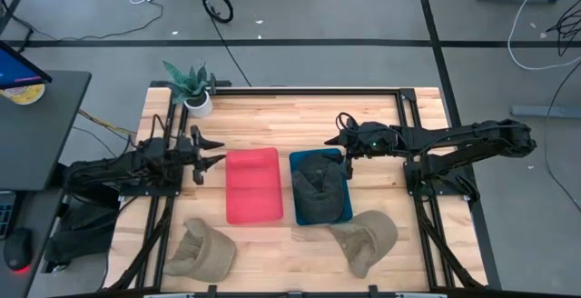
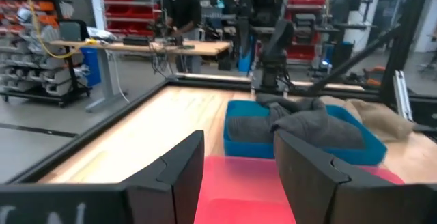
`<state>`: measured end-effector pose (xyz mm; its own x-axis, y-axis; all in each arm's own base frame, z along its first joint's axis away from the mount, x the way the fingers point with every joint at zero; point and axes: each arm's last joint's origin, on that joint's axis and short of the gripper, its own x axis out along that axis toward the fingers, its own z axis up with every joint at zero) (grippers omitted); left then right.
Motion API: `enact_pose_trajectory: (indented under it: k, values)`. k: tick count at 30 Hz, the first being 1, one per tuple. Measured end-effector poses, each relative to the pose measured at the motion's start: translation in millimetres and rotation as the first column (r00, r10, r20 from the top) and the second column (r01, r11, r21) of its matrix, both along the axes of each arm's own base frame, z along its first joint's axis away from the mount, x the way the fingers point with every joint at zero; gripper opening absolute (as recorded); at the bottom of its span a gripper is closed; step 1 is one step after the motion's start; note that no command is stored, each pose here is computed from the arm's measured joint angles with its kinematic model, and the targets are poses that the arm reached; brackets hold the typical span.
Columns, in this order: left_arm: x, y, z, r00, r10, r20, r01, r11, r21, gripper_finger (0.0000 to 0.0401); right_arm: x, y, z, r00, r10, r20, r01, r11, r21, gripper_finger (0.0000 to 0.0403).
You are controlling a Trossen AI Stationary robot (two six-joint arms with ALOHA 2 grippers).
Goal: Pick & Place hat
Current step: Put the brown cap into the red bin
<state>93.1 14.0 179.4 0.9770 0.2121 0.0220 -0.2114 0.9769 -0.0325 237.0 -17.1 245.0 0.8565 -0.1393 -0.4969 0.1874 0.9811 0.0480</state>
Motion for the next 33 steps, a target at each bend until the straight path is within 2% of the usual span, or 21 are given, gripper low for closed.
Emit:
enact_pose_trajectory:
  k: [5, 9, 12, 21, 27, 31, 33]
  values:
    - [2.8, -0.1, -5.5, 0.999, -0.005, 0.052, 0.003, 1.000, 0.024, 0.0181, 0.6, -0.1, 1.1, 1.000, 0.001, 0.012, -0.001, 1.000, -0.008, 0.0206]
    - [4.3, 0.7, -9.8, 1.000, 0.024, 0.000, -0.024, 0.998, 0.063, 0.0181, 1.1, -0.2, 2.2, 1.000, 0.002, 0.023, -0.001, 1.000, -0.011, 0.0206]
    - [4.5, -0.2, -9.3, 1.000, -0.009, -0.002, 0.009, 0.996, 0.094, 0.0181, 0.8, -0.1, 1.6, 1.000, 0.001, 0.017, -0.001, 1.000, -0.009, 0.0206]
    - [4.7, -0.4, -11.1, 1.000, -0.016, -0.019, 0.017, 0.996, 0.087, 0.0181, -0.6, 0.0, -0.7, 1.000, -0.024, -0.004, 0.024, 0.999, 0.038, 0.0206]
    - [4.6, -0.4, -10.6, 1.000, -0.015, -0.013, 0.016, 0.996, 0.089, 0.0181, -0.2, 0.5, -0.2, 1.000, 0.000, 0.001, 0.000, 0.999, 0.039, 0.0206]
    - [4.6, -0.4, -10.6, 1.000, -0.015, -0.013, 0.016, 0.996, 0.088, 0.0181, 0.1, 1.1, 0.2, 1.000, -0.022, 0.013, 0.021, 0.995, 0.098, 0.0206]
    - [4.6, -0.4, -10.6, 1.000, -0.015, -0.013, 0.016, 0.996, 0.088, 0.0181, 1.6, 1.3, 2.7, 0.999, -0.015, 0.043, 0.011, 0.995, 0.095, 0.0206]
